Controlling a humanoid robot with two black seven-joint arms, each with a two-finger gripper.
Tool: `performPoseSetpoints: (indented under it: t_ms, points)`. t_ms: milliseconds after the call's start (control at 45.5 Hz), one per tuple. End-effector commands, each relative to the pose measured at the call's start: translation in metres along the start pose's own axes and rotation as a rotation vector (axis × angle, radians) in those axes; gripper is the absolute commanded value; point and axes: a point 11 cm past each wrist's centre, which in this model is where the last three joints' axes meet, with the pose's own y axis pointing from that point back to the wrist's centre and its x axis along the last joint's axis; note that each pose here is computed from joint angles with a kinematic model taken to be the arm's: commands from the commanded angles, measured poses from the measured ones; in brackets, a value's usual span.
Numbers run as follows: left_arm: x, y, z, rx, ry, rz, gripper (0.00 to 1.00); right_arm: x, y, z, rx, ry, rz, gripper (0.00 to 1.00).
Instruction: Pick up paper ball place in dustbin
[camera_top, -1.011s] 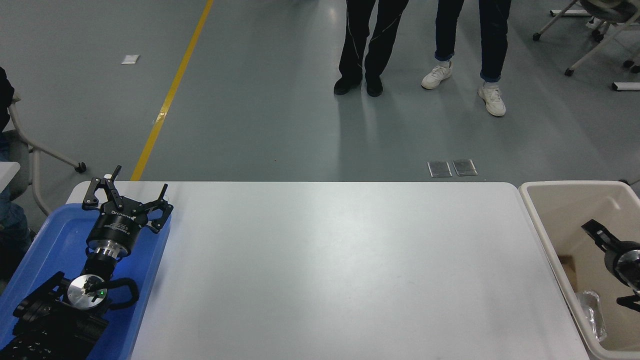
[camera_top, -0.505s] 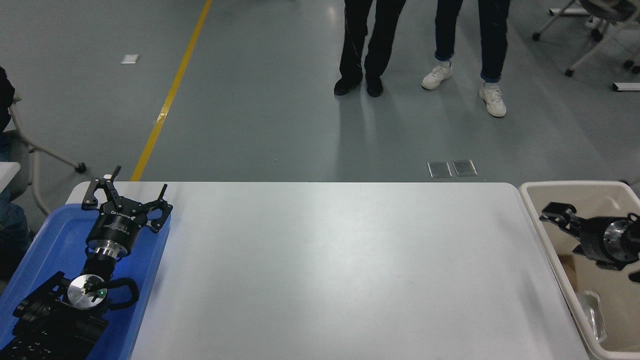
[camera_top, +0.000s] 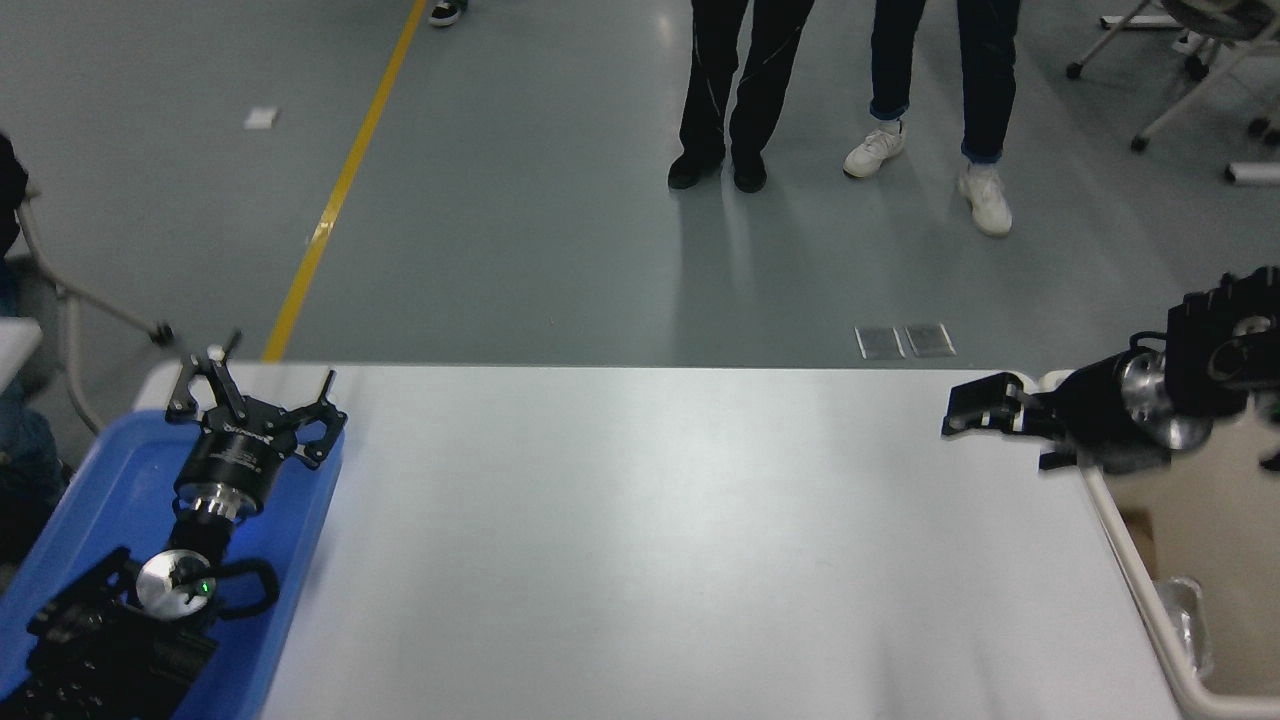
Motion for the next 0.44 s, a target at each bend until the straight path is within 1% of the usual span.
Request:
performPoseSetpoints:
  t_ms: [0, 220, 418]
  points:
    - [0.0, 0.0, 0.0, 0.0, 0.0, 0.0, 0.99, -0.005, 0.029, -0.03, -0.039, 0.085, -0.049, 1.0]
    - [0.0, 0.0, 0.0, 0.0, 0.0, 0.0, 0.99, -0.006, 0.042, -0.048, -0.056, 0.141, -0.069, 1.0]
    - [0.0, 0.0, 0.0, 0.0, 0.0, 0.0, 0.99, -0.004, 0.045, -0.054, -0.056, 0.151, -0.056, 1.0]
